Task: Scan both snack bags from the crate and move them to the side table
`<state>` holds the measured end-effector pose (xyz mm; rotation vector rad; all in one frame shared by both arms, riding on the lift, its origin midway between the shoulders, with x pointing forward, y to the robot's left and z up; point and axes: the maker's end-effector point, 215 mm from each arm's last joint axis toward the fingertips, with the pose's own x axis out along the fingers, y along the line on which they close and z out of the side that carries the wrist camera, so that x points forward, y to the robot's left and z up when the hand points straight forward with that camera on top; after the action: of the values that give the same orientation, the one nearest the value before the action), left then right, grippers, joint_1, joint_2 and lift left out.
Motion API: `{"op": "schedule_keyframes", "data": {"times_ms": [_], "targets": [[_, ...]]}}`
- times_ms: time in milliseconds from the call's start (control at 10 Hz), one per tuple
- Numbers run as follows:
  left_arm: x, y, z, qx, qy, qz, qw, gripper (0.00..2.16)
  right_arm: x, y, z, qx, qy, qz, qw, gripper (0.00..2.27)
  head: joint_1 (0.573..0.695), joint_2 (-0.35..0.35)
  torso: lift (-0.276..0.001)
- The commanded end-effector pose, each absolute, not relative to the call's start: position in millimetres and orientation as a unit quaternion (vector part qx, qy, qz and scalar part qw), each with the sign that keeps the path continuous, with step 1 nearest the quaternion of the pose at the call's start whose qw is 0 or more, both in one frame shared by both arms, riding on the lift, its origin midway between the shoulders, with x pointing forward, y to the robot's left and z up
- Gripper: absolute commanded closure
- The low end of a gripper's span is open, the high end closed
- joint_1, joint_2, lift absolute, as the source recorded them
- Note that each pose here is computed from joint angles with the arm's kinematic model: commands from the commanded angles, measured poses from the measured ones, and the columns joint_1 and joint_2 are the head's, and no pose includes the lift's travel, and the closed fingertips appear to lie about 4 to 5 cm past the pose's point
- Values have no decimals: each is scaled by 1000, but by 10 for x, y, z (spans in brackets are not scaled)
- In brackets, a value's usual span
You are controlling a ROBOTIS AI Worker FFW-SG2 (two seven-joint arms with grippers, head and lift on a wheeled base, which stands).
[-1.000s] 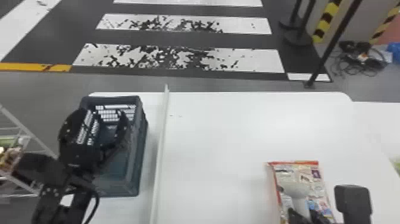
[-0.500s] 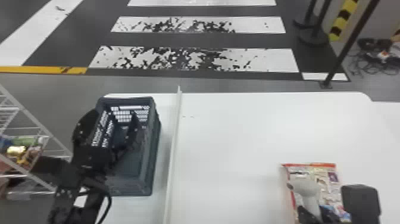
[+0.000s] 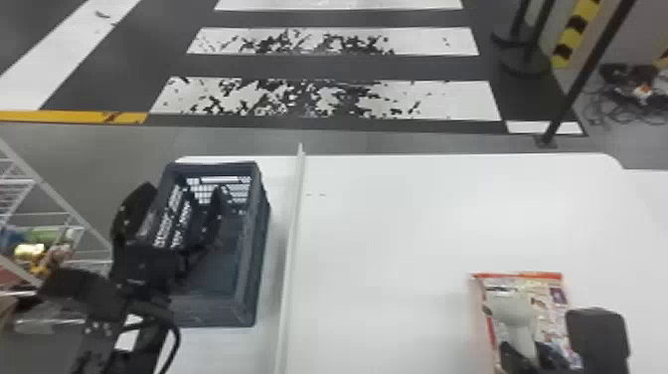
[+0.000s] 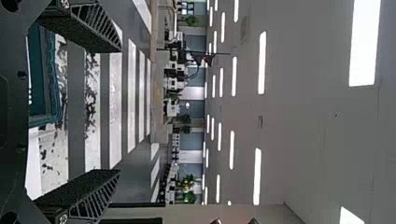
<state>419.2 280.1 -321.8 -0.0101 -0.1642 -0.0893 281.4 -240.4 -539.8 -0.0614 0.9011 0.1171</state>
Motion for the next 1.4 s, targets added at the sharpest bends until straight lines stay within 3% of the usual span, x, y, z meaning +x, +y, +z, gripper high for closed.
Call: {"op": "schedule_keyframes", "data": {"times_ms": [0, 400, 700, 1000, 1300], "targets": [[4183, 2803, -3206, -5, -84, -44, 995, 66, 2810, -2423, -5462, -31, 438, 56, 897, 2243, 695, 67, -29], [4173, 2819, -3172, -5, -90, -43, 995, 66, 2841, -2424, -5458, -31, 433, 57, 899, 2243, 695, 65, -29], [4175, 2812, -3148, -5, -92, -43, 995, 66, 2980, -2735, -5205, -24, 410, 34, 911, 2243, 695, 59, -29], [4171, 2768, -3131, -5, -93, -48, 995, 66, 3312, -3418, -4939, -22, 384, -14, 923, 2243, 695, -40, -29], [4155, 2740, -3118, -3, -89, -49, 995, 66, 3727, -3924, -5036, 23, 382, -23, 924, 2243, 695, -132, -29]]}}
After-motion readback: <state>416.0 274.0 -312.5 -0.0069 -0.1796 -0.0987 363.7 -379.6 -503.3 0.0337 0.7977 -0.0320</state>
